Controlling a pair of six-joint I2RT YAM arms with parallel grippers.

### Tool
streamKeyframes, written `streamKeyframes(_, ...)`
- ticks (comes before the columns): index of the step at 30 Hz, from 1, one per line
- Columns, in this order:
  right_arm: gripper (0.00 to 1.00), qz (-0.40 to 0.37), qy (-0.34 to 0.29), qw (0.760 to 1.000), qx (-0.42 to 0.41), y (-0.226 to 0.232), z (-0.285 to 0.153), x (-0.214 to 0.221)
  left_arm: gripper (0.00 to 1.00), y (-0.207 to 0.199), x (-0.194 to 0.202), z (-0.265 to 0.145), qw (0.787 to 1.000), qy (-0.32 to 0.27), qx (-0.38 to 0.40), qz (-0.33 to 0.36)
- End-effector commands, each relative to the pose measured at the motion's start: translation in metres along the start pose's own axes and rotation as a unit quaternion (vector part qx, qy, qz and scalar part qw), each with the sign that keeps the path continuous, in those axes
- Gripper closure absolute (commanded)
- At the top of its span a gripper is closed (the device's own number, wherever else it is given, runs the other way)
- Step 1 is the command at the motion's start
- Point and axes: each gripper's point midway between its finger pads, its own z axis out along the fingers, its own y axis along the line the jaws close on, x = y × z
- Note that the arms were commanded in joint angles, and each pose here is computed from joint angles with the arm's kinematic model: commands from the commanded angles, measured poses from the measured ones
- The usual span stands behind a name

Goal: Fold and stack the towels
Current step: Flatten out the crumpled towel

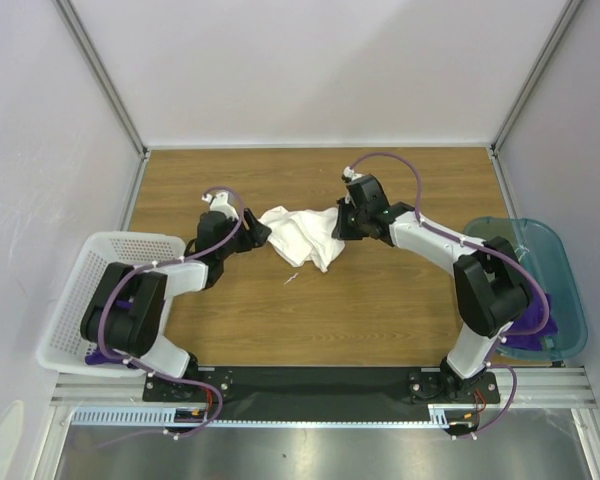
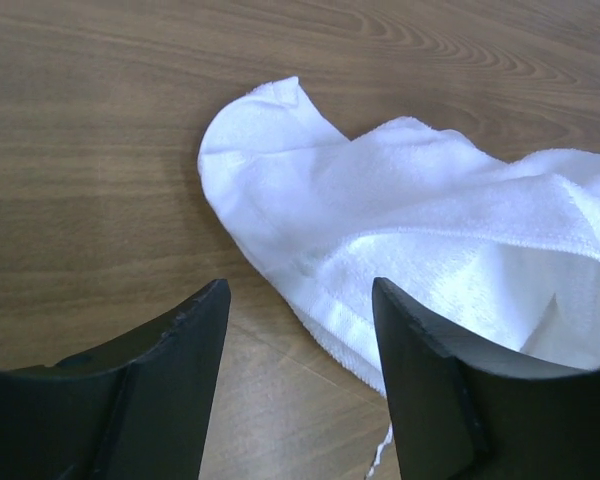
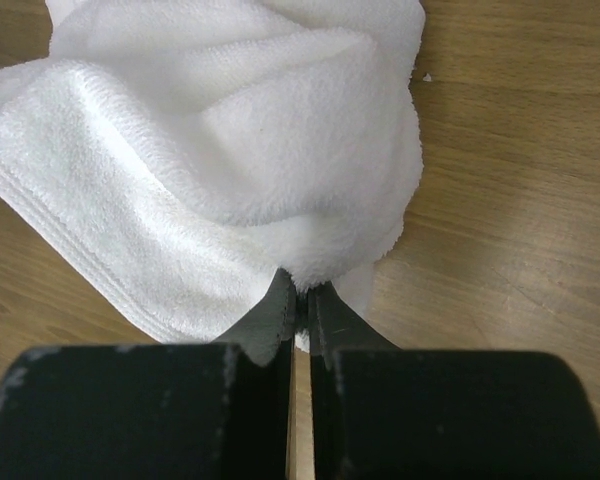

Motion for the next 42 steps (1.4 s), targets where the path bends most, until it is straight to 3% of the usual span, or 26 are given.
streamKeyframes(1, 1.0, -0.009, -0.034, 0.999, -0.011, 0.007, -0.02, -0.022, 0.36, -0.019, -0.021, 0.011, 0.997, -0.045, 0.046, 0.035)
streamKeyframes(10, 1.0, -0.002, -0.038, 0.999, 0.007, -0.003, -0.021, -0.029, 0.58, -0.024, -0.021, 0.034, 0.997, -0.031, 0.064, 0.042)
streamKeyframes(11, 1.0, -0.004, -0.04, 0.999, 0.006, -0.002, -0.021, -0.031, 0.63, -0.024, -0.021, 0.034, 0.997, -0.032, 0.064, 0.042)
streamKeyframes(15, 1.0, -0.01, -0.048, 0.999, 0.022, -0.008, -0.025, -0.042, 1.0, -0.033, -0.047, 0.024, 0.994, -0.069, 0.063, 0.051)
streamKeyframes(18, 1.0, -0.02, -0.069, 0.996, 0.053, -0.016, -0.038, -0.061, 1.0, -0.046, -0.077, 0.013, 0.99, -0.105, 0.052, 0.081)
streamKeyframes(20, 1.0, -0.022, -0.087, 0.994, 0.067, -0.021, -0.051, -0.078, 1.0, -0.071, -0.121, -0.007, 0.98, -0.157, 0.044, 0.112)
streamKeyframes(22, 1.0, -0.022, -0.123, 0.989, 0.085, -0.027, -0.076, -0.103, 1.0, -0.078, -0.137, -0.02, 0.974, -0.163, 0.016, 0.154)
streamKeyframes(23, 1.0, -0.022, -0.134, 0.987, 0.088, -0.029, -0.085, -0.111, 1.0, -0.097, -0.166, -0.04, 0.965, -0.202, 0.01, 0.164)
streamKeyframes(31, 1.0, -0.054, -0.26, 0.959, 0.095, -0.015, -0.211, -0.169, 1.0, -0.139, -0.237, -0.16, 0.937, -0.289, -0.022, 0.196)
streamKeyframes(34, 1.0, -0.058, -0.29, 0.949, 0.112, -0.012, -0.253, -0.178, 1.0, -0.151, -0.255, -0.209, 0.928, -0.31, -0.036, 0.203)
streamKeyframes(38, 1.0, -0.091, -0.294, 0.946, 0.101, 0.005, -0.281, -0.174, 1.0, -0.152, -0.261, -0.244, 0.929, -0.291, -0.066, 0.22)
streamKeyframes(42, 1.0, -0.101, -0.238, 0.961, 0.097, 0.006, -0.259, -0.149, 1.0, -0.155, -0.255, -0.245, 0.938, -0.266, -0.059, 0.212)
